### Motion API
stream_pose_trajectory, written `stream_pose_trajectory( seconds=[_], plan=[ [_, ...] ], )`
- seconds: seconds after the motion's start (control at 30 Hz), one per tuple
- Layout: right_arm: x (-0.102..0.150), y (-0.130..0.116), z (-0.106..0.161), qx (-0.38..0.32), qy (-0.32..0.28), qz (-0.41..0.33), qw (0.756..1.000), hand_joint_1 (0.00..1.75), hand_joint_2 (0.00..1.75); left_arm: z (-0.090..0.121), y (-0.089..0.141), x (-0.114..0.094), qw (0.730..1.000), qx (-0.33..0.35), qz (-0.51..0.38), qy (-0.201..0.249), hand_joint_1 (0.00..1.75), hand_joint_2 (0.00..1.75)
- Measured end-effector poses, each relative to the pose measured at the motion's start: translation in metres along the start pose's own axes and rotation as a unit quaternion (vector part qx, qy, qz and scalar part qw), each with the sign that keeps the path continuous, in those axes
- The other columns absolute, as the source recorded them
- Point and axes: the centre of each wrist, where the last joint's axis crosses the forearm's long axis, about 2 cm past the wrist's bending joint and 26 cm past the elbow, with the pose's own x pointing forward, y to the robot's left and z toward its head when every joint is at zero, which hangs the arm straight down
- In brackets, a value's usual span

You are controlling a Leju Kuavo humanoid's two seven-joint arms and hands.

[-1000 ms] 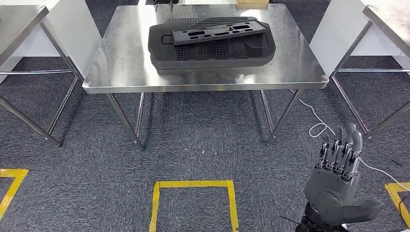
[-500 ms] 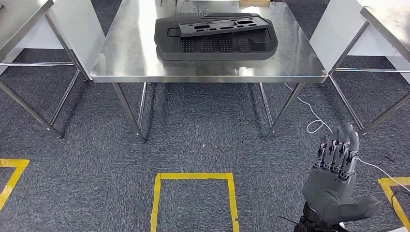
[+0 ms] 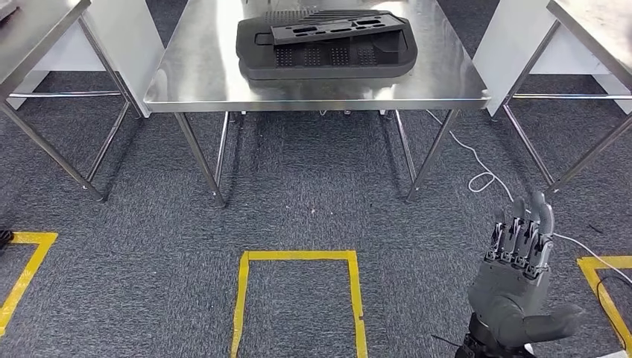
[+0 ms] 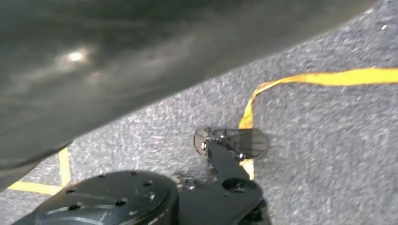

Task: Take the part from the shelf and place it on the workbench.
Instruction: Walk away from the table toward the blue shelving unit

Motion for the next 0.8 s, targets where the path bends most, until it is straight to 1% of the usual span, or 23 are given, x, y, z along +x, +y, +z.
stream_pose_trajectory(
  seconds=[0.47,0.8],
  plan=[
    [-0.0010,-0.0020,0.0039,-0.003,0.012,0.007,1.000,0.00,0.00,-0.0008,-0.0009,0.0019,1.000,0.000,-0.002,-0.001,0.00,0.00],
    [-0.0037,-0.0074,0.0087,0.003,0.039,0.036,0.999,0.00,0.00,-0.0009,-0.0014,0.0024,1.000,-0.003,-0.005,-0.002,0.00,0.00]
  ],
)
